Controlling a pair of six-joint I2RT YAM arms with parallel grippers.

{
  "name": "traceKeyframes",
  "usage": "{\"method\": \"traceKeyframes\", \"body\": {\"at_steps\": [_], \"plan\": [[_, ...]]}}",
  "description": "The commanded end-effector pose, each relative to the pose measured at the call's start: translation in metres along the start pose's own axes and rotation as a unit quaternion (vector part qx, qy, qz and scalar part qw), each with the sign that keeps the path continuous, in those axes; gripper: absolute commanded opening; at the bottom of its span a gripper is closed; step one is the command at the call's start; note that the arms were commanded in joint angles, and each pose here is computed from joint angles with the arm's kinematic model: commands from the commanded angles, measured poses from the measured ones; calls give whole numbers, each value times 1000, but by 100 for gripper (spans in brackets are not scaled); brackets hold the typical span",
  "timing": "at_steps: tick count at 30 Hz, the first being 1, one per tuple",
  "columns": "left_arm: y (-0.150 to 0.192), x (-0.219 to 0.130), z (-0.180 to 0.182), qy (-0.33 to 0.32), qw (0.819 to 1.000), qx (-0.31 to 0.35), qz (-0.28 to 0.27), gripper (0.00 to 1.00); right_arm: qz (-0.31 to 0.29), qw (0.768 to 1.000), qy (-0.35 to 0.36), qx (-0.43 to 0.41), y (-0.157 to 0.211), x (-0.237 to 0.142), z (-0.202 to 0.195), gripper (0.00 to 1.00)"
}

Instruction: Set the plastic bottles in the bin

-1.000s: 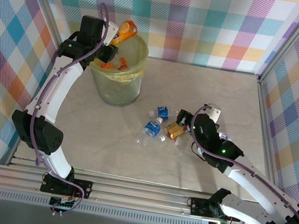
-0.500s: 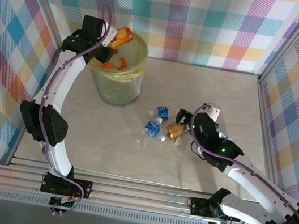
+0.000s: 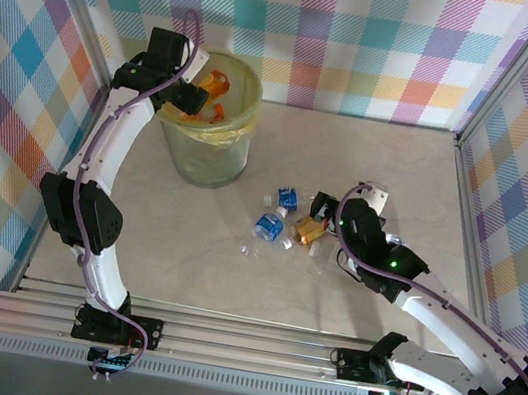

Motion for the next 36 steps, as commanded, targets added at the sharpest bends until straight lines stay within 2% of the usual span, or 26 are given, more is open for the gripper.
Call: {"method": "traceKeyframes", "body": {"at_steps": [1,13,21,27,28,36], "plan": [[-11,-13,12,-14,999,-20,-32,86,-7,1000,-6,11,-8,-2,5,100],[-14,-30,16,-22,996,-69,-55,82,-5,1000,-4,9,-7,-2,4,100],[-22,-83,8,45,977,-149,-148,86,-1,1000,0,8,-5,1,5,100],[-17,-125,-20,97,952,-191,-218,92,7,1000,6,4,-2,4,4,100],[-16,-131,-26,100,950,-192,-226,97,7,1000,6,4,-2,4,4,100],[-3,-157,-84,148,935,-189,-263,100,10,1000,8,2,-1,5,4,100]]}}
Point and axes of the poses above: each hand's point on the last joint's axis, 136 mm out from that joint toward the fingers, its own x axis out along the fingers, its own z axis along the line the jaws close on, y = z × x, the point moved 8 cm from there along -x, back along the fingers, and after that the axes turned 7 degrees about x, right-handed, at the moved point
